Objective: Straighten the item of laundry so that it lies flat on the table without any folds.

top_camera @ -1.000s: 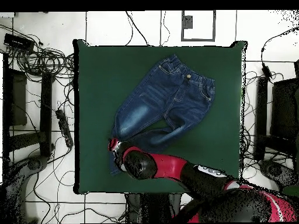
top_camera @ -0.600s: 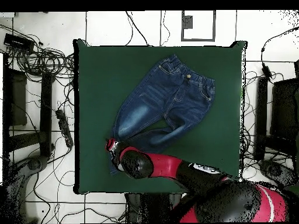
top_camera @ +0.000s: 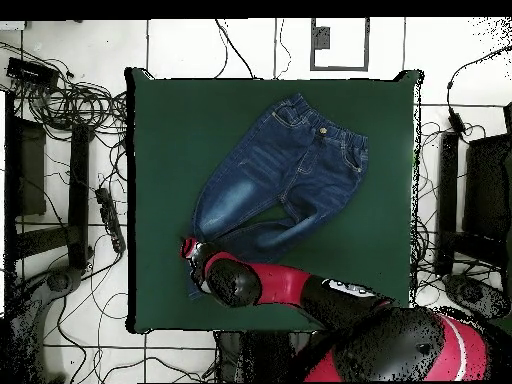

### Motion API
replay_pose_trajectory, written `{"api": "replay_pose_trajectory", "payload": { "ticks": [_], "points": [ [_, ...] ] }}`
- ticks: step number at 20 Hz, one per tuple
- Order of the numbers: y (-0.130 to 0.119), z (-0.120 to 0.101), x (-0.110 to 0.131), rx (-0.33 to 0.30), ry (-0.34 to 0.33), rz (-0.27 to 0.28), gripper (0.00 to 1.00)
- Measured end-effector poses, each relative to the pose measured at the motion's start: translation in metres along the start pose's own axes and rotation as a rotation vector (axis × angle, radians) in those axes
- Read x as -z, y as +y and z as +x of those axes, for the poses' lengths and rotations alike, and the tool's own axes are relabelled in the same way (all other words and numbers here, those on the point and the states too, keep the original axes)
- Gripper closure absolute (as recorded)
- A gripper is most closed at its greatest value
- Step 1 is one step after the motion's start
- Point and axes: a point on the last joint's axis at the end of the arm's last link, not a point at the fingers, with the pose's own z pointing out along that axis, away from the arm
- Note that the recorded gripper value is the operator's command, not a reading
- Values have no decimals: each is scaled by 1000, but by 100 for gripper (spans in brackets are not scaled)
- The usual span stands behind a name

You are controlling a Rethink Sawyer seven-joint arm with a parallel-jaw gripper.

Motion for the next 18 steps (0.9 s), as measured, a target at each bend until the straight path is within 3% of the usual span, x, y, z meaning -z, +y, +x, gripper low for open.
{"api": "replay_pose_trajectory", "payload": {
  "ticks": [10, 18],
  "points": [
    [3, -3, 6, 36, -20, 25, 0],
    [8, -28, 43, 105, -74, 89, 0]
  ]
}}
